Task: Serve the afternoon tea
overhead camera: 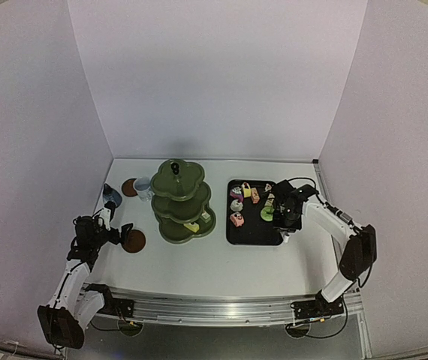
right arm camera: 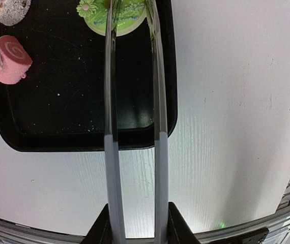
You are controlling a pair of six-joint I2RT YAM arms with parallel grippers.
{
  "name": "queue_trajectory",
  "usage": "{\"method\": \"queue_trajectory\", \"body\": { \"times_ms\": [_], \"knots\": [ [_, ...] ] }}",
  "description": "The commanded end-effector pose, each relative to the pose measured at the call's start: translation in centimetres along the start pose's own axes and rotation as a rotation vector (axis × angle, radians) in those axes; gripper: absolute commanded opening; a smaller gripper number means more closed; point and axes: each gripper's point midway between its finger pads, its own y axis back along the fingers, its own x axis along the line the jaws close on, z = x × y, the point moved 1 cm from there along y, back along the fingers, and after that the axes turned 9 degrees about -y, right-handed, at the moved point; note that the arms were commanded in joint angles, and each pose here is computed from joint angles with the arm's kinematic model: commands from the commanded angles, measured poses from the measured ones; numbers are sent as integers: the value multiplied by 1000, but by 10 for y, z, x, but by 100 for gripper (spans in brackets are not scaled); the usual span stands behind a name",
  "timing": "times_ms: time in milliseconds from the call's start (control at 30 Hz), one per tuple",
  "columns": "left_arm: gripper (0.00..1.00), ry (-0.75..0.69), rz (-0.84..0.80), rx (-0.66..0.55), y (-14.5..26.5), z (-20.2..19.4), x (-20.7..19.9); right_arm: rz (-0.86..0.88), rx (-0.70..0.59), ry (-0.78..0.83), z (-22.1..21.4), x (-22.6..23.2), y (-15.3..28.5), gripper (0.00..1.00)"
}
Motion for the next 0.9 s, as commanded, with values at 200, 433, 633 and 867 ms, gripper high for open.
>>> {"method": "queue_trajectory", "body": {
  "times_ms": [200, 433, 633, 867],
  "knots": [
    [100, -28, 10, -23, 2, 4, 2, 33, 42, 6, 2, 11, -8, 17],
    [100, -30, 12, -28, 2, 4, 2, 69, 19, 13, -1, 10, 7, 0],
    [100, -34, 14, -34, 2, 6, 2, 125, -2, 14, -7, 10, 25, 0],
    [100, -32, 15, -34, 2, 6, 3, 144, -23, 9, -12, 6, 35, 0]
  ]
}}
